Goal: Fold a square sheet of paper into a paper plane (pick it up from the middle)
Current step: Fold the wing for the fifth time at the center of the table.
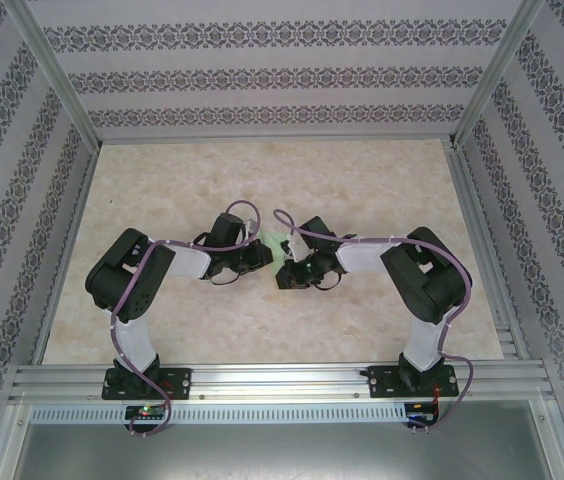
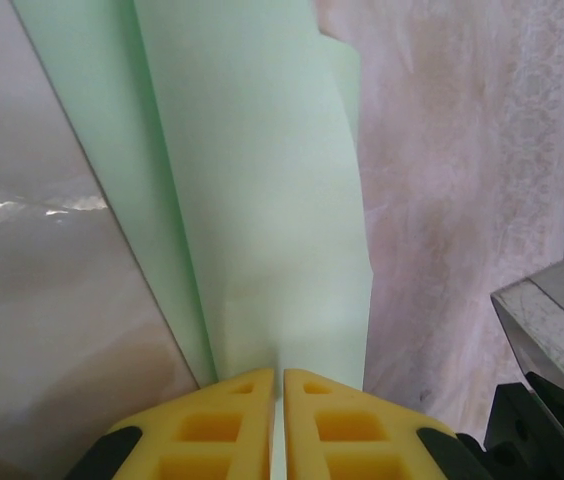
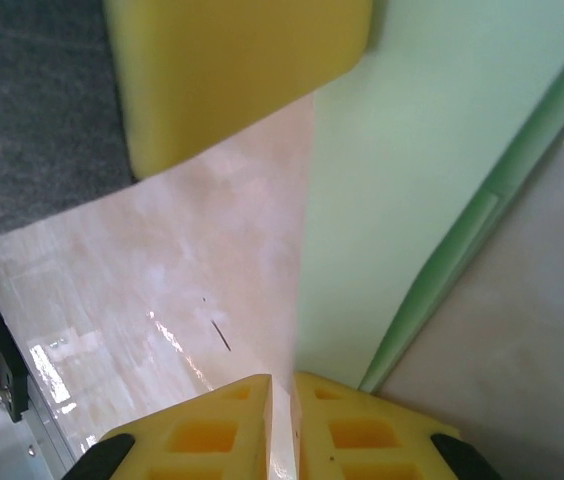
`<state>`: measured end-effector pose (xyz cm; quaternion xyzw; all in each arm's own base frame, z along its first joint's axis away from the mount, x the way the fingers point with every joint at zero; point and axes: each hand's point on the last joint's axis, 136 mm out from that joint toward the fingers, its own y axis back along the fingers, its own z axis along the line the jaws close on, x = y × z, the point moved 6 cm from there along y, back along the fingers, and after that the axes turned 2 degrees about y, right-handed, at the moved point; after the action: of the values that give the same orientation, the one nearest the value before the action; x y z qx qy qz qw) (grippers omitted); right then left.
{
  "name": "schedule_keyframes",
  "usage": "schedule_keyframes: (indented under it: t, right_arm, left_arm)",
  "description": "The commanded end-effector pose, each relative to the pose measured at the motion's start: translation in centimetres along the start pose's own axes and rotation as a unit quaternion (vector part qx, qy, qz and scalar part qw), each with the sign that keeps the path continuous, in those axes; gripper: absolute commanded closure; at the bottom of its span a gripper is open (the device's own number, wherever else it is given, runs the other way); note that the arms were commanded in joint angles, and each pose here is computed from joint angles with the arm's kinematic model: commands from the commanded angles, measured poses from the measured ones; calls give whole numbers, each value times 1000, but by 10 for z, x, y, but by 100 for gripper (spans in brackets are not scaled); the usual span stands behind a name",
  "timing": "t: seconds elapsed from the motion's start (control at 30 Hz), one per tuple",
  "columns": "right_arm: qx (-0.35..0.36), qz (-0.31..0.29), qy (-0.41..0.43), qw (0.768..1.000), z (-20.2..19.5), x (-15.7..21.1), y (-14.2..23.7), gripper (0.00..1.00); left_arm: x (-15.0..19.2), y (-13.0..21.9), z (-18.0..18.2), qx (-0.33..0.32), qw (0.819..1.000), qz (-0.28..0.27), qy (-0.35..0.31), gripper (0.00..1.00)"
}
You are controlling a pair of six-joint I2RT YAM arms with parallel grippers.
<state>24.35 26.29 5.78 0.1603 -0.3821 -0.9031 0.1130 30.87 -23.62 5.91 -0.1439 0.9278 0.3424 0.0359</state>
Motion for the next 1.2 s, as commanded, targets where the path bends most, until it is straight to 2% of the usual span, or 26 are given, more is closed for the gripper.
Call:
schedule_keyframes:
  t: [0.0,0.4,0.67,0.97,1.17]
  right_arm:
    - [36,71,-11,997,-6,37,-3,86]
    - [62,100,-4,993,-10,61,0,86]
    - [78,92,-4,993,-13,55,0,86]
    - [81,89,-9,993,-19,52,0,86]
    - [82,90,0,993,-22,43,-1,86]
  left_arm:
    - [21,-4,46,-105,993,15,45,88]
    - [25,-7,59,-139,988,24,61,88]
    - [22,-6,59,-158,985,27,56,89]
    - [-2,12,22,-153,988,-2,7,88]
    - [-11,26,-13,-85,996,-26,-31,87]
